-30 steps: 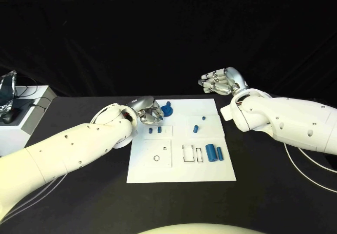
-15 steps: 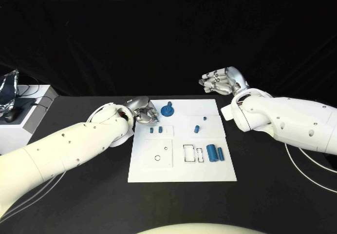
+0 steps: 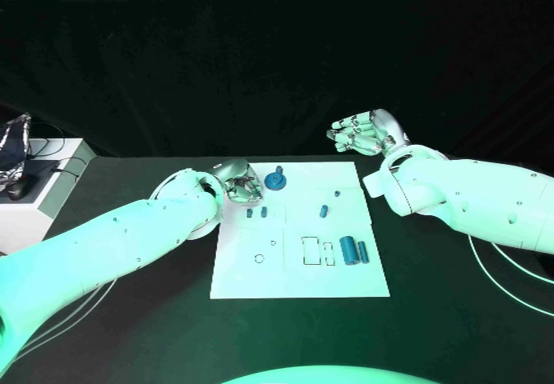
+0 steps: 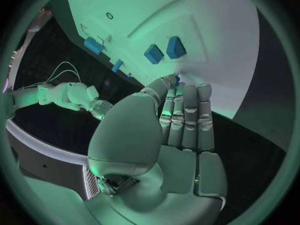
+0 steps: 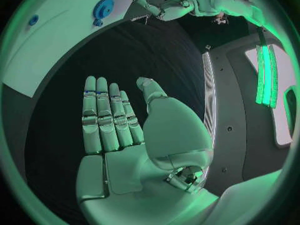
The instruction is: Assemble the parts on the task board
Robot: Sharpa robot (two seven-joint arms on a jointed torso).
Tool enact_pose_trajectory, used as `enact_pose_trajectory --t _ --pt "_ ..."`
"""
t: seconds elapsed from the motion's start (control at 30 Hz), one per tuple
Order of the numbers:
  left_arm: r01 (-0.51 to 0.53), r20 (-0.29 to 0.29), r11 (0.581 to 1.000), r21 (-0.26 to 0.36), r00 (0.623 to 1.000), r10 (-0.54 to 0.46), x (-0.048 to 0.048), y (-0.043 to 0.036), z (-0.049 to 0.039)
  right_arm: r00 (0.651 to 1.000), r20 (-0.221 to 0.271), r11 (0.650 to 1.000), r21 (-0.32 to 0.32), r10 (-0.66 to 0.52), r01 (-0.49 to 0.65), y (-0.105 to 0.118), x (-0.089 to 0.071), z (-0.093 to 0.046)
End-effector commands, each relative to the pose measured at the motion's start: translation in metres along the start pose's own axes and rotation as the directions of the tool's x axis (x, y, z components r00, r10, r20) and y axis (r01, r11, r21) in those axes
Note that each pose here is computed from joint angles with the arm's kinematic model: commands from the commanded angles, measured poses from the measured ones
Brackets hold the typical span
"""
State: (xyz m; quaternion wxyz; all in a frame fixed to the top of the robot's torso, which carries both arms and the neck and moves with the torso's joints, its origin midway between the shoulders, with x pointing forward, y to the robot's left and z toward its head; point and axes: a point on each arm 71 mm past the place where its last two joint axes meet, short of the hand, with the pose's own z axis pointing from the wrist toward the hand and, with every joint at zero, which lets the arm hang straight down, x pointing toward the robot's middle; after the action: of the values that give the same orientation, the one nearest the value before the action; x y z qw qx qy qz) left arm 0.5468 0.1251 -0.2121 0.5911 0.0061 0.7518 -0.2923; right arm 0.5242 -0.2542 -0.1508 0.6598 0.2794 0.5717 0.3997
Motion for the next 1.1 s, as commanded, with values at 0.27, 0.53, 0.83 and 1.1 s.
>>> enact_pose_trajectory --t 0.27,0.53,0.83,1.1 --pt "-0.026 -0.045 1.0 -0.01 0.999 0.025 0.0077 -0.0008 0.0015 1.0 -0.012 1.0 -0.018 0.002 -0.002 0.0024 0.0017 -0.0002" --pt "-0.027 -0.054 1.0 -0.011 0.998 0.027 0.0096 -0.0017 0.0017 1.0 -0.011 1.0 -0.019 0.001 -0.001 0.0025 0.0017 -0.0003" --pt "-0.022 -0.044 1.0 -0.014 0.999 0.021 0.0086 -0.0001 0.0014 1.0 -0.012 1.0 -0.024 -0.004 0.004 0.003 0.0022 0.0" --pt "-0.02 -0.036 1.0 -0.001 0.999 0.02 0.0082 -0.0029 0.0009 1.0 -0.014 1.0 -0.029 -0.011 0.01 0.0032 0.003 0.0006"
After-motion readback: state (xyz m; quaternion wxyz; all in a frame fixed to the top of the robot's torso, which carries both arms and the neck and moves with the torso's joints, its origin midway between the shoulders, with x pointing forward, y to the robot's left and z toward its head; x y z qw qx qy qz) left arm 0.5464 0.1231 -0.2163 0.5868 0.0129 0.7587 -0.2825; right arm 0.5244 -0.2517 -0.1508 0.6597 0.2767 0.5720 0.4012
